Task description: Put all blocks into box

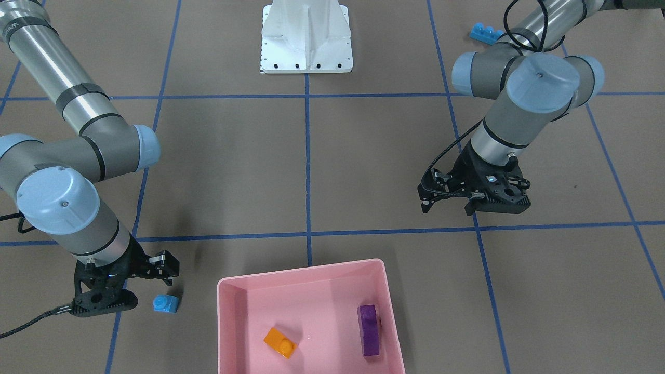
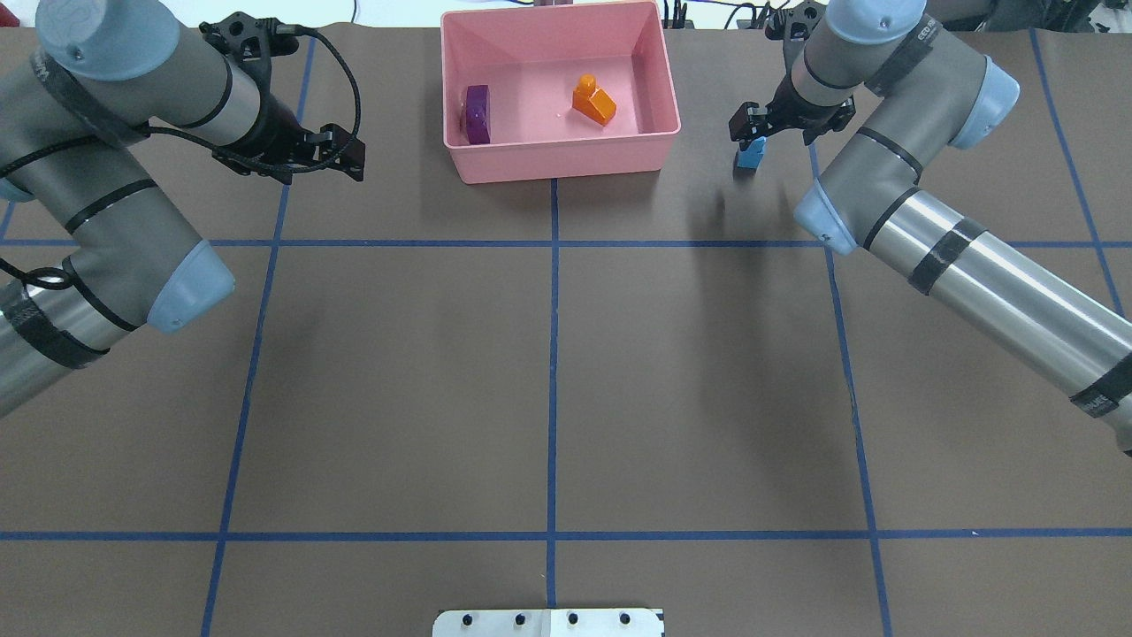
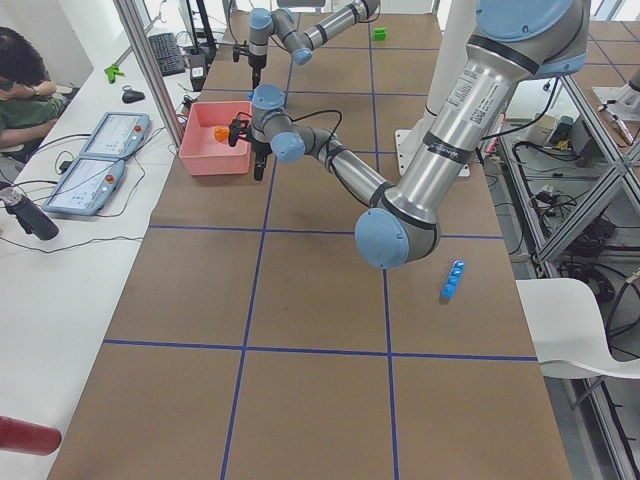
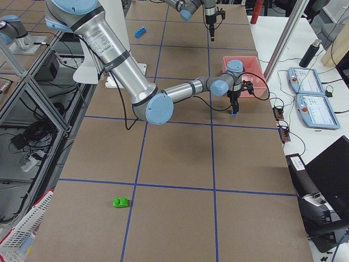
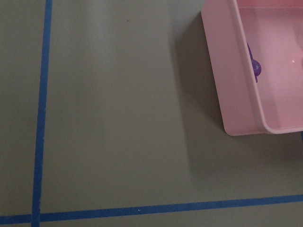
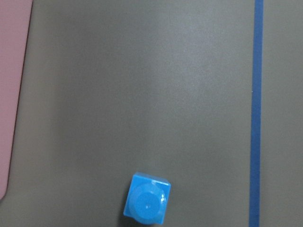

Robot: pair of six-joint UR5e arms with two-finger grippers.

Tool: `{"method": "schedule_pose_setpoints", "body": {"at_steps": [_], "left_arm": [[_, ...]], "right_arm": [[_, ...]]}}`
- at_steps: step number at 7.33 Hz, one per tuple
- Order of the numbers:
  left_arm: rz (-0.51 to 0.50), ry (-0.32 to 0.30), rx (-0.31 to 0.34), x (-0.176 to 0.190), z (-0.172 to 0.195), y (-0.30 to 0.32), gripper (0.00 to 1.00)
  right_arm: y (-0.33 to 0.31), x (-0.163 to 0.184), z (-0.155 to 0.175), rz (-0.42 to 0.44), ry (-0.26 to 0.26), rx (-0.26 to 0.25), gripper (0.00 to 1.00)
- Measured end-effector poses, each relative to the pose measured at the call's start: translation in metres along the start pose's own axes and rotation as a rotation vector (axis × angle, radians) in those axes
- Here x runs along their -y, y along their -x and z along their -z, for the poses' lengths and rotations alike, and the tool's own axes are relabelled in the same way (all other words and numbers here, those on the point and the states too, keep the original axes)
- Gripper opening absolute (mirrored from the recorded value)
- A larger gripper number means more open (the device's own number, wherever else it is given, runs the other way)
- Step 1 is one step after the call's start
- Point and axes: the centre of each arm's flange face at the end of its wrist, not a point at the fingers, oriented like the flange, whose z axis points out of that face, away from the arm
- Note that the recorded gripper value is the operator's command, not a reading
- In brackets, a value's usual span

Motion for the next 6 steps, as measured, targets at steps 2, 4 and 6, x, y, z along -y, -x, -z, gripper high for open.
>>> {"method": "schedule_pose_setpoints", "body": {"at_steps": [2, 4, 6], "left_arm": [[0.002, 0.002, 0.002, -0.002, -0.002, 0.001, 1.00], [0.006, 0.007, 0.007, -0.003, -0.005, 0.003, 1.00], [0.008, 0.009, 0.010, -0.003, -0.007, 0.004, 1.00]], "right_arm": [[0.018, -0.002, -0.015, -0.057, -0.045, -0.027, 0.66], [0.019, -0.004, -0.021, -0.070, -0.053, -0.043, 0.38], [0.019, -0.004, -0.022, -0.070, -0.054, -0.046, 0.24]]}}
